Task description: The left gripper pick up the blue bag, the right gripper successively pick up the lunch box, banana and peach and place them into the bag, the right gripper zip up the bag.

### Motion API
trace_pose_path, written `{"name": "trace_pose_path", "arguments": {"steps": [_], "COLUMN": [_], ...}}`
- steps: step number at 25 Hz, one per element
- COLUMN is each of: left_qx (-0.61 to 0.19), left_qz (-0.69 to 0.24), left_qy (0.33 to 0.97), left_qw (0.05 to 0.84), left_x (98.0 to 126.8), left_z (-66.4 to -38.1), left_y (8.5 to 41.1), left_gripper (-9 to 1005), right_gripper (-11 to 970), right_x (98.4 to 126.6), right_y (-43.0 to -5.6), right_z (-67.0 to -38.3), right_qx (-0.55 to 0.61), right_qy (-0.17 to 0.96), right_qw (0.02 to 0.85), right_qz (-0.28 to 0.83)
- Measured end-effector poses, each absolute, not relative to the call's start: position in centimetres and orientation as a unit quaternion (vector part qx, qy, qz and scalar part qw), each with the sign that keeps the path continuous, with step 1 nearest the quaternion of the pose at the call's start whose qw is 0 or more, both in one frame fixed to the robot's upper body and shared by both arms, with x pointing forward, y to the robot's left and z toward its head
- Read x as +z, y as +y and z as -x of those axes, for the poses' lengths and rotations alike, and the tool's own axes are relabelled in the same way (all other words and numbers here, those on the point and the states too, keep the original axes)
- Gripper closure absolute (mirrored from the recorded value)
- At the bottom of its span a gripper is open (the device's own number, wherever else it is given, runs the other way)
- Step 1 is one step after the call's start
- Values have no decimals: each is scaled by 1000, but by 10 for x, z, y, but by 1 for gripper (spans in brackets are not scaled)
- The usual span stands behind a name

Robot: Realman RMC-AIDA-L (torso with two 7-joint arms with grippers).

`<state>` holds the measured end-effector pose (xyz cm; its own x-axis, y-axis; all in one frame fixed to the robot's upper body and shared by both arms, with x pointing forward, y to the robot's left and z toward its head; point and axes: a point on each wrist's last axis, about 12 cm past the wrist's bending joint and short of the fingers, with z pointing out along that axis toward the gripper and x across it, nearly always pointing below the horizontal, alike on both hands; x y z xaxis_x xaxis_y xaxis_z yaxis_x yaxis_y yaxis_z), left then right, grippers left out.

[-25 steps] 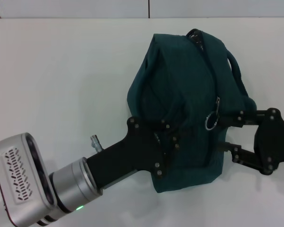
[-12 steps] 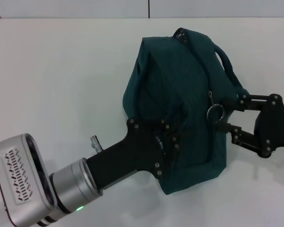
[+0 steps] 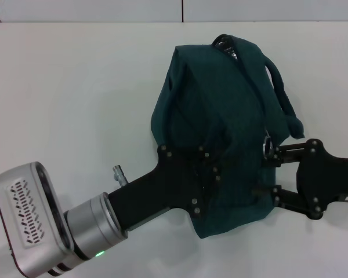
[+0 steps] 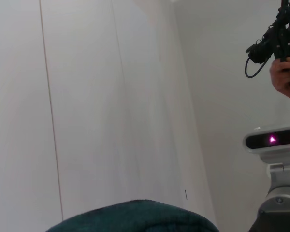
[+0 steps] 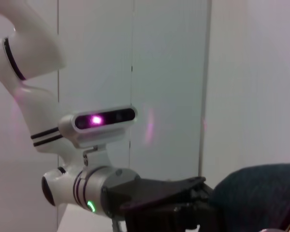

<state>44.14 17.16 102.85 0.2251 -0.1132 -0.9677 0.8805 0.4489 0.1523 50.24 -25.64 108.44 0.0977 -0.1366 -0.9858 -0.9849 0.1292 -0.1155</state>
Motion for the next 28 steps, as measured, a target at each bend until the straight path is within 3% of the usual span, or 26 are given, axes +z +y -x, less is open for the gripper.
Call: {"name": "trace_pose_path", "arguments": {"steps": [11,28], "left_qx": [-360,-356], "left_qz": [-380,-377], "left_qy": [508,512], "left_qw": [684,685], "left_x": [1028,1027], "left_z": [-442,-441], "left_y": [173,175], "left_gripper": [953,953], "right_gripper": [612,757], "right_x": [1090,1092], "right_y": [-266,-266], "right_z": [-507,-503], "right_qx": [390,386], "right_qy": [540,516], "right_qw": [563,577], "right_qz": [489,501]}}
